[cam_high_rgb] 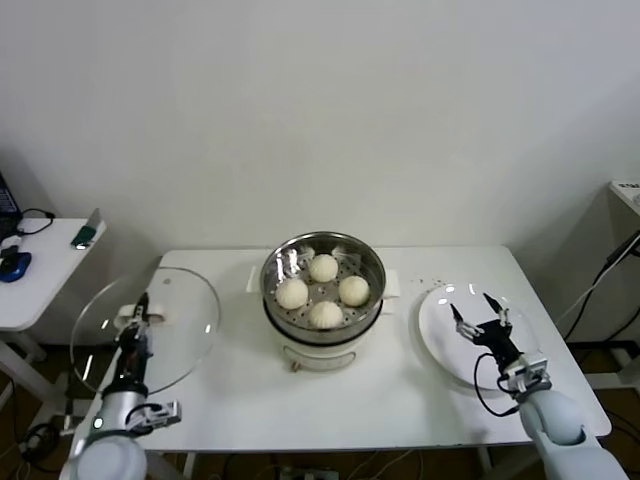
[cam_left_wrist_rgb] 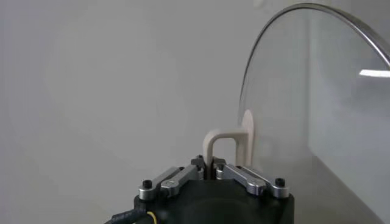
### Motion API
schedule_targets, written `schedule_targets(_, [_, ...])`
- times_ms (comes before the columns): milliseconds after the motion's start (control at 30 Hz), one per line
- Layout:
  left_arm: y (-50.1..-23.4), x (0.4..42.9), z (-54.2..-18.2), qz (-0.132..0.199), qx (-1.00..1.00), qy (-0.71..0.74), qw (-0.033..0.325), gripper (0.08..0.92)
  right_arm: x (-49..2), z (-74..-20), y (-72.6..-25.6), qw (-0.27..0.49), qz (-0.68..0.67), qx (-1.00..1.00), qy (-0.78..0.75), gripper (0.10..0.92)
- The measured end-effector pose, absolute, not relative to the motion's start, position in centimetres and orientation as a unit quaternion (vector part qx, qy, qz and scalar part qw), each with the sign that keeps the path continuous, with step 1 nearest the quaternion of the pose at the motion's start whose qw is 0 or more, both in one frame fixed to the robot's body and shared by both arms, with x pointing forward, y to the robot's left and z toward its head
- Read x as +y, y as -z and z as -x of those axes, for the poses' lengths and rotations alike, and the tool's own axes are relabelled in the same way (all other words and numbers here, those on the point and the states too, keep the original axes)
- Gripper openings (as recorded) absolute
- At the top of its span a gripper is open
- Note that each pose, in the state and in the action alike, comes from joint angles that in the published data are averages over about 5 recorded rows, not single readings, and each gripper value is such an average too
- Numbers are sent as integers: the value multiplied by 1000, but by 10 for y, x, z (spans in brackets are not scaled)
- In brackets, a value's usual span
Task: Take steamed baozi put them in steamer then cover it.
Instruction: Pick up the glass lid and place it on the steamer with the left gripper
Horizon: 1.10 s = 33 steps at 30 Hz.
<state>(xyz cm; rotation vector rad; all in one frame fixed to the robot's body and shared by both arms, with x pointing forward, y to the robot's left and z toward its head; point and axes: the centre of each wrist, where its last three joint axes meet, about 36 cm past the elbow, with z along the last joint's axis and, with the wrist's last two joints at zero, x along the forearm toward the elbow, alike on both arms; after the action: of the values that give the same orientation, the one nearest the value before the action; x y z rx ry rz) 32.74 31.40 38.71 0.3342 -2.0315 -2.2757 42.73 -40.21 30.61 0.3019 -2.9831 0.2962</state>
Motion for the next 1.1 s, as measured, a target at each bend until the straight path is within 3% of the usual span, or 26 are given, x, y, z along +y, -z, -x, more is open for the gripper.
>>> schedule_targets(367, [-438,270,-341,-111,-679,726,6,149,-397,-441,-301,65,-105,-987,-102,823])
schedule_targets(1100, [-474,119,-402,-31,-700,714,-11,149,-404,-450,-294,66,-98,-987,-111,823])
